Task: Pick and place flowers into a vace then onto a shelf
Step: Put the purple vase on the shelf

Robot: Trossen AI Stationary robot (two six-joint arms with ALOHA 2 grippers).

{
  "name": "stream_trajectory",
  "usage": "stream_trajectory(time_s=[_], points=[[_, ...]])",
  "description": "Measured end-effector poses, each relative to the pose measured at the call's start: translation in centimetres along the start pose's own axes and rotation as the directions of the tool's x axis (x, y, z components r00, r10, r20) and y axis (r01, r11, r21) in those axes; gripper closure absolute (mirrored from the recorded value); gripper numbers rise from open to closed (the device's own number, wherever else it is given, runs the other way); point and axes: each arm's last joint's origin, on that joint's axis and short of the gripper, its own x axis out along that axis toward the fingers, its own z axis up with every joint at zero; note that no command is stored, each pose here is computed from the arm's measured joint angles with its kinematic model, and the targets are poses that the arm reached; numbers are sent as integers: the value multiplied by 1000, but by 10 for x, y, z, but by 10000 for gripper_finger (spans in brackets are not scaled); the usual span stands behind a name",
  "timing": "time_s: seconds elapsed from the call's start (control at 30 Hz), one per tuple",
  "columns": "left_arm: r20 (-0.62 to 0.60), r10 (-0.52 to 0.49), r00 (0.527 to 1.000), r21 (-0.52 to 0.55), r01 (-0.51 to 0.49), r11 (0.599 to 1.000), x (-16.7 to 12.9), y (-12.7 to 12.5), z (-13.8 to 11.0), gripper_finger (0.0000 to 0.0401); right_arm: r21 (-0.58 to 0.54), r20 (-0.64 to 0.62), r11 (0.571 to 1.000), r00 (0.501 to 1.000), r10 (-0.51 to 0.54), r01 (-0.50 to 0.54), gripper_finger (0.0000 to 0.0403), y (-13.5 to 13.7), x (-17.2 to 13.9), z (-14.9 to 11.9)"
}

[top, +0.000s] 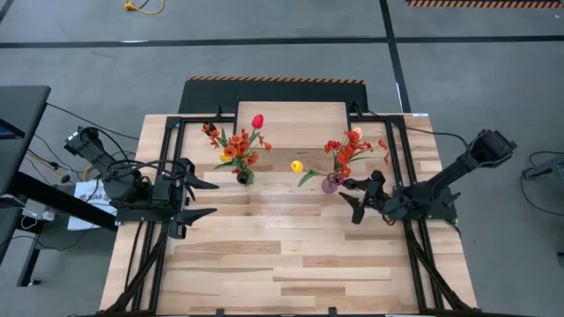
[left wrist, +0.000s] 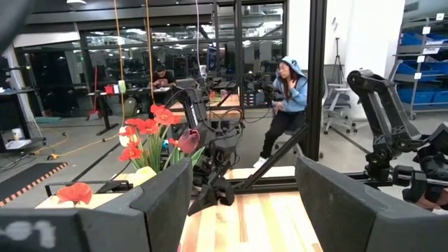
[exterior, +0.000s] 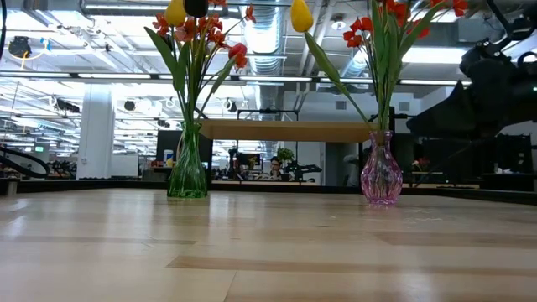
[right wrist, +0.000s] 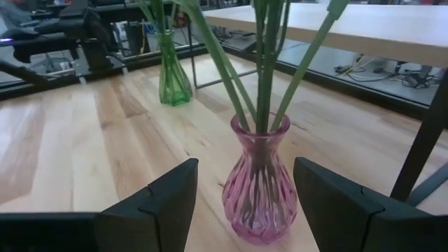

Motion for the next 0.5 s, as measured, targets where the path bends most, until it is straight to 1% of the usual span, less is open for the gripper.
stream_trajectory(time_s=[0.4,0.5], points=[[2,-26,1000,0,26,1000,0,-1,0,156,18,1,995,996,-94,94,174,-5,16,-4],[2,-26,1000,0,26,1000,0,-1,0,156,22,-9,996,997,-81,81,174,-5,19,-5]])
